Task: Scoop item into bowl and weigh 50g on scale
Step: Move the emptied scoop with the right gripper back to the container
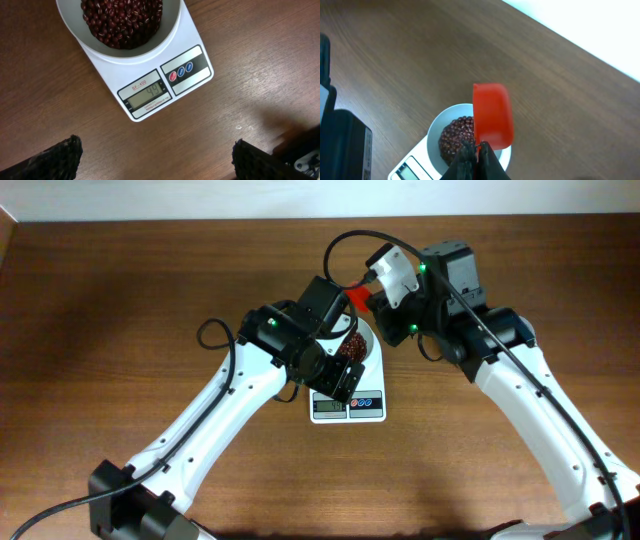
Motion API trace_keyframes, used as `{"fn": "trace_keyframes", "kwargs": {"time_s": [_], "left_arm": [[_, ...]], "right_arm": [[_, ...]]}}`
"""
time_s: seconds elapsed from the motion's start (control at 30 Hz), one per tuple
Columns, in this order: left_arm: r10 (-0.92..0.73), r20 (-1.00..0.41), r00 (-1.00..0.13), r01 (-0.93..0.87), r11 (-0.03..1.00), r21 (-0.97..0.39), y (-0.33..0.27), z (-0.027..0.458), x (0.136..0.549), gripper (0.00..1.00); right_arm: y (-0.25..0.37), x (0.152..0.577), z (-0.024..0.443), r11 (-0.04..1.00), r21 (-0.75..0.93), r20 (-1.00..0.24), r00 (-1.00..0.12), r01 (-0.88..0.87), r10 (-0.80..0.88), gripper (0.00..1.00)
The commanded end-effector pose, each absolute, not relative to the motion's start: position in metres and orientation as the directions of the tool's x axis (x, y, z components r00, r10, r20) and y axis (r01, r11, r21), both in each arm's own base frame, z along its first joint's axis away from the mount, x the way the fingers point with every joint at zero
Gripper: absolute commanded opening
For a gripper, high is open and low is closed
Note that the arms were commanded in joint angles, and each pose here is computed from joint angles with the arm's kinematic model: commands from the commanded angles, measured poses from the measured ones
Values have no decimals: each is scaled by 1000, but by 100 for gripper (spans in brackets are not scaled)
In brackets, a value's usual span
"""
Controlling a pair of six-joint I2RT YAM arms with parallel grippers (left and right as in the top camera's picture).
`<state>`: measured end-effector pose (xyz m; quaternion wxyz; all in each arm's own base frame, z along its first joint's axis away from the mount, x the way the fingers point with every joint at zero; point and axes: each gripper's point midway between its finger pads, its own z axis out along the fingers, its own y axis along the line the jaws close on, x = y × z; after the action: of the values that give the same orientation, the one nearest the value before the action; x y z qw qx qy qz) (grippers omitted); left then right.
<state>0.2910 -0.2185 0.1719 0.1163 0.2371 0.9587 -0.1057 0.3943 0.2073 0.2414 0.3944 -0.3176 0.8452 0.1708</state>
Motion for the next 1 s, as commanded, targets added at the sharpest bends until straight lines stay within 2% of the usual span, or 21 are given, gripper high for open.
{"fn": "trace_keyframes", "kwargs": {"time_s": [0.0, 0.13, 0.23, 0.37, 0.4, 0.47, 0.53, 0.57, 0.63, 0.7, 0.87, 0.93, 0.97], "left_arm": [[430, -289, -855, 483, 864, -144, -220, 177, 294, 99], [430, -289, -855, 483, 864, -144, -220, 177, 294, 99], [430, -289, -855, 483, 864, -144, -220, 177, 294, 99], [430, -289, -855, 483, 864, -144, -220, 177, 294, 99], [430, -289, -855, 483, 864, -144, -220, 177, 294, 99], [430, -289, -855, 483, 864, -144, -220, 177, 294, 99], [430, -289, -855, 483, 864, -144, -220, 177, 294, 99], [430, -289, -855, 483, 864, -144, -220, 177, 294, 99], [430, -289, -855, 483, 864, -144, -220, 177, 294, 99], [430, -289, -855, 483, 864, -144, -220, 177, 294, 99], [430, -289, -855, 483, 864, -144, -220, 177, 294, 99], [430, -289, -855, 483, 864, -144, -220, 177, 294, 99], [430, -289, -855, 483, 864, -144, -220, 177, 294, 99]], "right_arm": [[190, 398, 254, 782, 243, -768, -606, -574, -206, 4], [145, 406, 261, 751, 452, -715, -699, -481, -18, 4], [111, 409, 251, 753, 519, -661, -748, -405, 53, 4], [90, 407, 255, 723, 570, -645, -757, -390, 101, 4], [85, 405, 252, 732, 546, -659, -748, -408, 75, 4], [65, 404, 239, 785, 523, -625, -775, -332, 89, 4], [16, 401, 209, 910, 395, -558, -820, -128, 127, 4], [-18, 397, 195, 962, 272, -530, -835, -1, 149, 4], [-54, 391, 184, 983, 117, -505, -843, 144, 183, 4], [-59, 389, 172, 982, 94, -470, -862, 163, 188, 4], [-62, 389, 101, 979, 83, -285, -937, 186, 202, 5], [-72, 392, 96, 979, 31, -291, -935, 201, 201, 5], [-73, 396, 97, 979, 27, -309, -930, 202, 200, 9]]}}
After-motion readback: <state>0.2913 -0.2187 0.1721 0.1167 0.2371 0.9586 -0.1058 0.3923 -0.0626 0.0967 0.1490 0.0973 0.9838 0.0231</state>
